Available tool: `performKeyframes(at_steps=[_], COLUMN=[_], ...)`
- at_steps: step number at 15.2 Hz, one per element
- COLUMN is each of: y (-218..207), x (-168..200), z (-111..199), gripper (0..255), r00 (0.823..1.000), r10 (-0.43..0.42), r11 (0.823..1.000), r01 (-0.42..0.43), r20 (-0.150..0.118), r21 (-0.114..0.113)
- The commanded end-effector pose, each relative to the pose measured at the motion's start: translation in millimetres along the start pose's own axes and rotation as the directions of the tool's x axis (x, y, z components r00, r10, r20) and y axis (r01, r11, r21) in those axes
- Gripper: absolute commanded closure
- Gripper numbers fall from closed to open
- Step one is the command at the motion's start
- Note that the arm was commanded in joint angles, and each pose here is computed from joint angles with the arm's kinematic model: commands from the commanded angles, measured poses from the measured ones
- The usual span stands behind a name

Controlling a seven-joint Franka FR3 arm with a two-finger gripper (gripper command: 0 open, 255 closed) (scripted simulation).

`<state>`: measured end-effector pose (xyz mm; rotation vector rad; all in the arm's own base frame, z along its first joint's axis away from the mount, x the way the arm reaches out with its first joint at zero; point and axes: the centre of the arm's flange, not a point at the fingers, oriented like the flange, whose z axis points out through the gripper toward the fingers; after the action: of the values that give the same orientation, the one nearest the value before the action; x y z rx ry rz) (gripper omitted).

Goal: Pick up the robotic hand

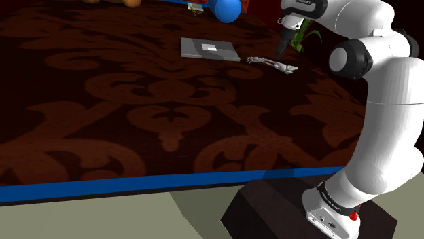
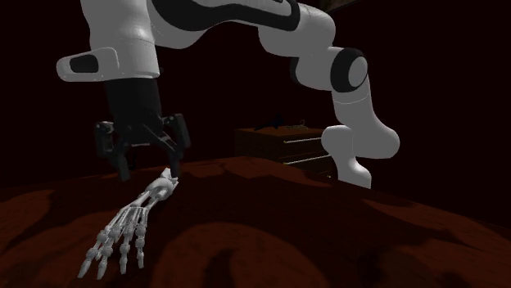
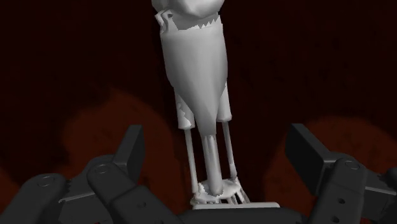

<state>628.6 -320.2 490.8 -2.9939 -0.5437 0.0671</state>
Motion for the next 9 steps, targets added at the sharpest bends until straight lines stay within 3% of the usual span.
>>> performKeyframes(at_steps=[1, 7, 8, 9], y=[4, 6, 6, 6], x=[2, 2, 2, 2], z=[8, 32, 32, 32], gripper=[0, 0, 255, 255], r00=[1.0, 1.0, 1.0, 1.0], r10=[-0.002, -0.002, -0.002, -0.002], r11=[1.0, 1.0, 1.0, 1.0], r01=[0.002, 0.002, 0.002, 0.002], r20=[0.0, 0.0, 0.0, 0.0], r21=[0.001, 0.001, 0.001, 0.001])
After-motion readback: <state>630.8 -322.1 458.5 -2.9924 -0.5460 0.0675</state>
